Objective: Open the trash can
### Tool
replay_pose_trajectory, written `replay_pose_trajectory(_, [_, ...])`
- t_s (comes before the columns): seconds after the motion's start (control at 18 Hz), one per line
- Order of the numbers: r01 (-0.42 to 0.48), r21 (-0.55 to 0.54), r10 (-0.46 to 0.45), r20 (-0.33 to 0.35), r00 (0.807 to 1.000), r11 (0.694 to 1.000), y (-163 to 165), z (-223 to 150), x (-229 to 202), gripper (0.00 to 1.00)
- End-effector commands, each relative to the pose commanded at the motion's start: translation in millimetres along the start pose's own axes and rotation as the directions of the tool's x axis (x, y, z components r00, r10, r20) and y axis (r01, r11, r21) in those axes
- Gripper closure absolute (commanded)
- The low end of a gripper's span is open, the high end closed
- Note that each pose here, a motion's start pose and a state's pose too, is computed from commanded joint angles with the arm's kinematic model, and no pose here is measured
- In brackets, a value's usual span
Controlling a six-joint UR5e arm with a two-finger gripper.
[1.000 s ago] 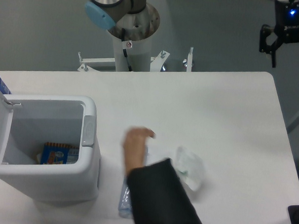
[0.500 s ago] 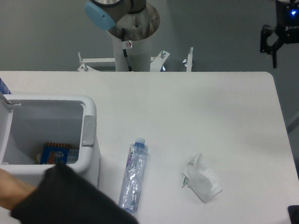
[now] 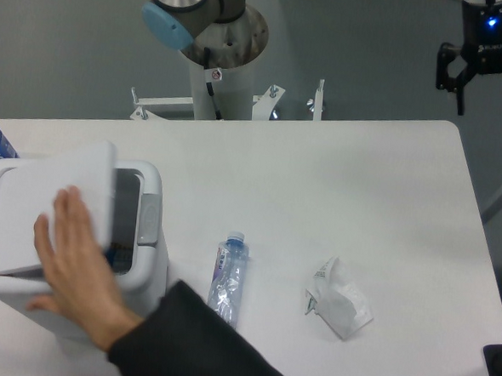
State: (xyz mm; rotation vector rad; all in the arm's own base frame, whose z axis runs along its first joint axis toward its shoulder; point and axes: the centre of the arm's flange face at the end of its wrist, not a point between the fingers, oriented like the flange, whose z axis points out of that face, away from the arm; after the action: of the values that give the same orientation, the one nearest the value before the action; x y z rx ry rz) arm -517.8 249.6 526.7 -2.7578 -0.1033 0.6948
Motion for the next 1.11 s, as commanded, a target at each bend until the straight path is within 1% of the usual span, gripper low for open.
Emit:
replay_pose_trajectory(0.28, [0.000, 0.003, 0.000, 0.001, 1.000, 1.000, -1, 0, 0, 0.00])
replay_pose_trajectory(0.39, [-0.010, 0.009, 0.010, 0.003, 1.000, 1.000, -7, -1, 1, 0.00])
replay_pose_trajectory(0.72, [-0.017, 0.020, 0.016, 0.023, 1.000, 1.000, -15, -5, -13, 0.00])
replay_pose_trajectory(1.11, [-0.014, 0.023, 0.014, 0.024, 1.000, 1.000, -16, -3, -16, 0.00])
